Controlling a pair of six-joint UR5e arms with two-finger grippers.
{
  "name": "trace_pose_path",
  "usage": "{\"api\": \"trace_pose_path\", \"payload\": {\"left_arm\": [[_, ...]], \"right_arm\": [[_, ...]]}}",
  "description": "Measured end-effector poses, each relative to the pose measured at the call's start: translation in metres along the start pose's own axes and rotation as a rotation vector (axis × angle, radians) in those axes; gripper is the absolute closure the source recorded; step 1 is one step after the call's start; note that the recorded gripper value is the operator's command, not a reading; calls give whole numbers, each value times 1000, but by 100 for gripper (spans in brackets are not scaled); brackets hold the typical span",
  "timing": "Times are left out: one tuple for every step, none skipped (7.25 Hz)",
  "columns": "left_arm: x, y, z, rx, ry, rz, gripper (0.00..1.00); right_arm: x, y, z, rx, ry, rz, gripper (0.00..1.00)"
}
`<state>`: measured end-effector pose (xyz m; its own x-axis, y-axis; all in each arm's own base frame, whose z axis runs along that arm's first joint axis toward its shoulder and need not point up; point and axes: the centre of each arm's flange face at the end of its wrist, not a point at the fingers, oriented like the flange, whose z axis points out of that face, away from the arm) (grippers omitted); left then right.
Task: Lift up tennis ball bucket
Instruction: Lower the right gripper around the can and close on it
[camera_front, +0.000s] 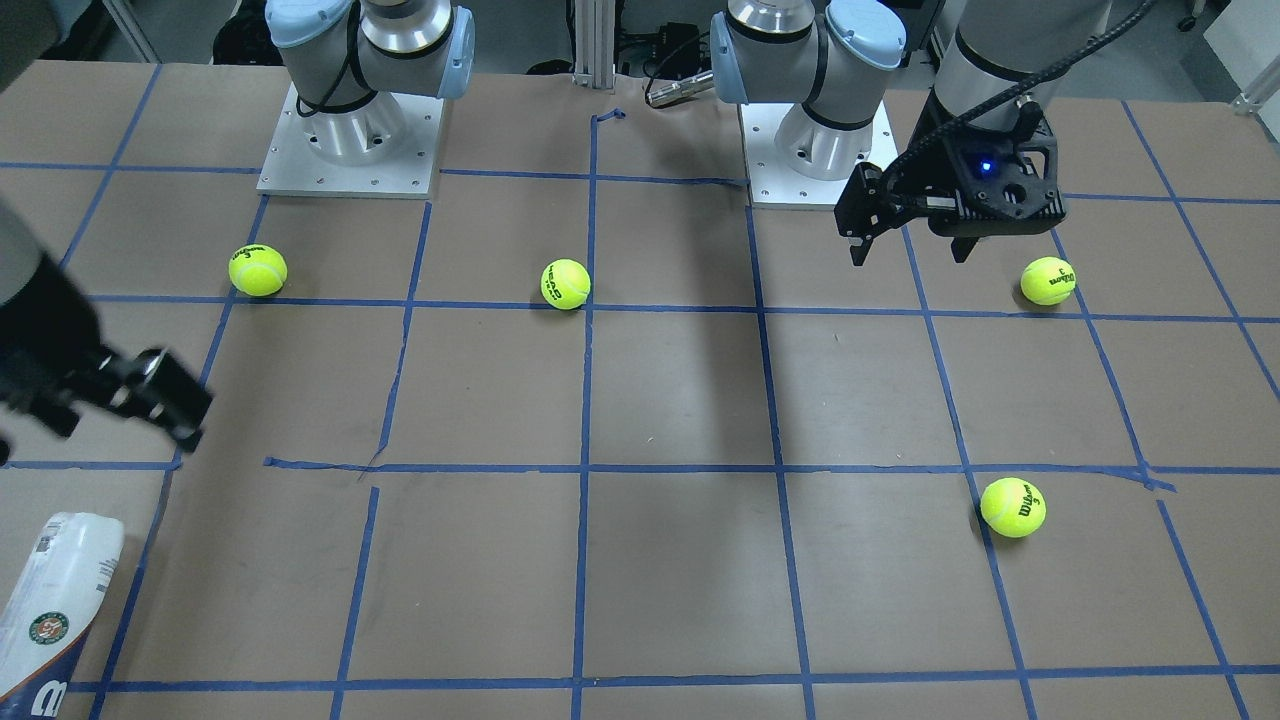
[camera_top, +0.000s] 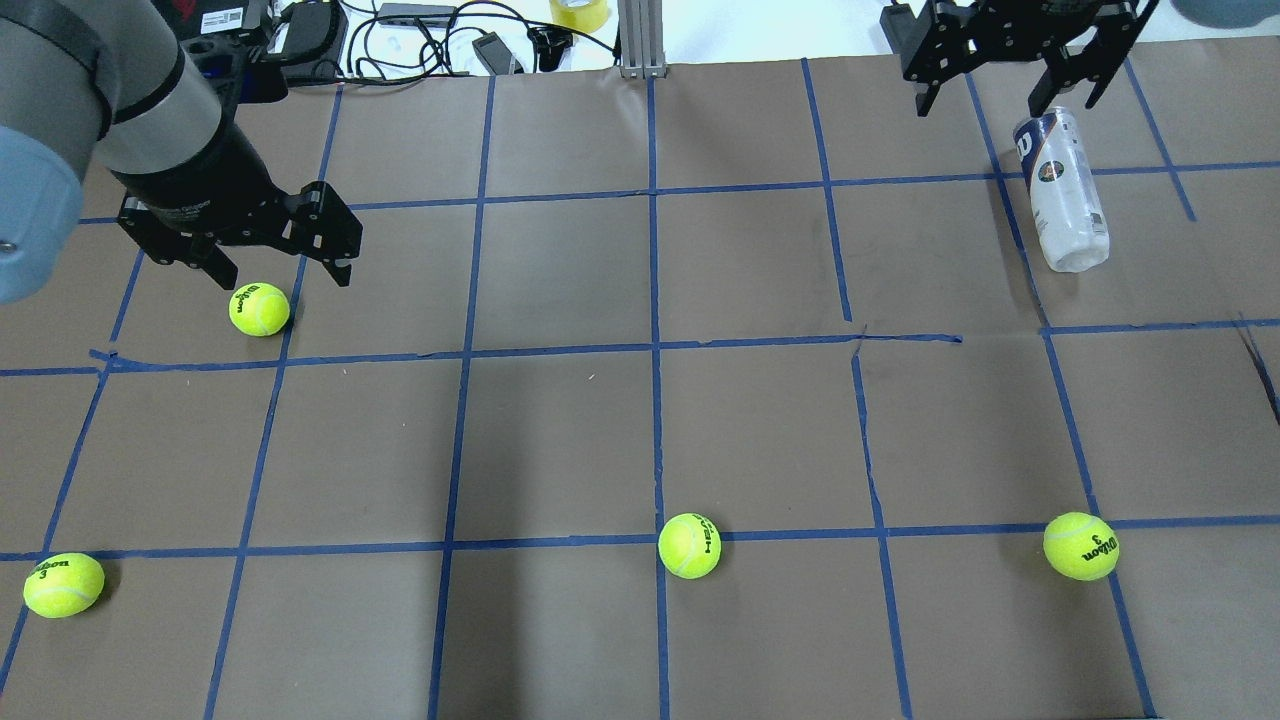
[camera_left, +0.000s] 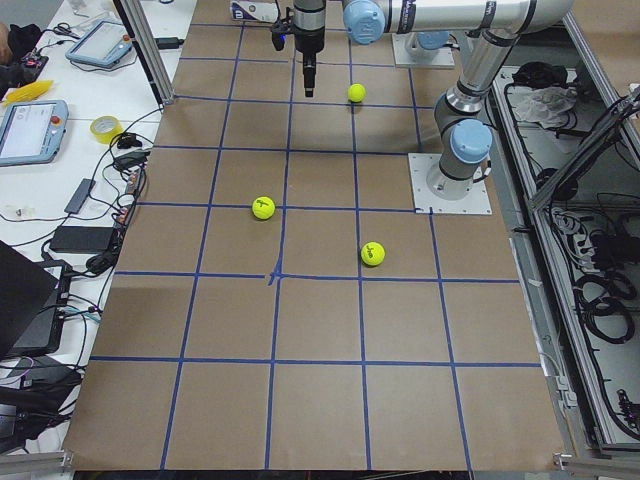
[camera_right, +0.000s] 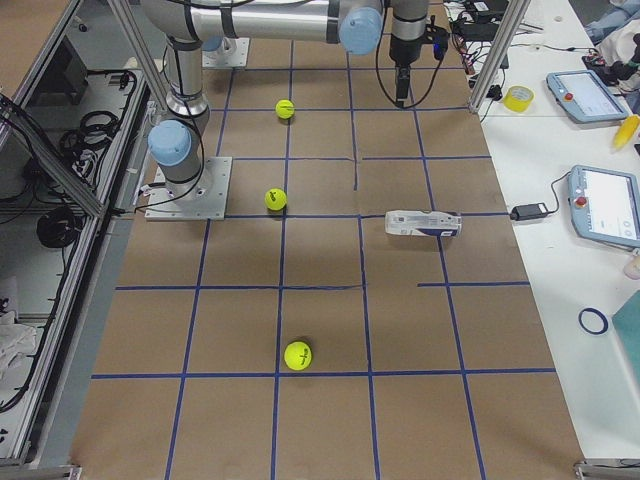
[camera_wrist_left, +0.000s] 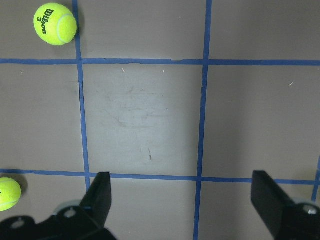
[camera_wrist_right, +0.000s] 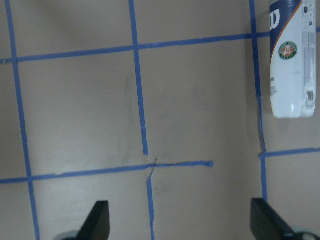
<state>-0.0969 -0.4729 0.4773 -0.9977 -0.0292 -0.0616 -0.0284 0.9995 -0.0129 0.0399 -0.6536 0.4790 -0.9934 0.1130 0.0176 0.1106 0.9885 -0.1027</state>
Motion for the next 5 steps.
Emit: {"api": "trace_pose_path", "payload": {"left_arm": [[0,0,0,0,0,0,0],[0,0,0,0,0,0,0],[0,0,0,-1,-1,0,0],[0,0,0,-1,-1,1,0],[0,0,0,-1,-1,1,0]], "right_arm": [[32,-37,25,25,7,2,0],[63,-65,58,41,10,12,0],[92,-87,95,52,15,21,0],[123,-103,135,50,18,43,0],[150,-115,174,44,21,65,0]]}}
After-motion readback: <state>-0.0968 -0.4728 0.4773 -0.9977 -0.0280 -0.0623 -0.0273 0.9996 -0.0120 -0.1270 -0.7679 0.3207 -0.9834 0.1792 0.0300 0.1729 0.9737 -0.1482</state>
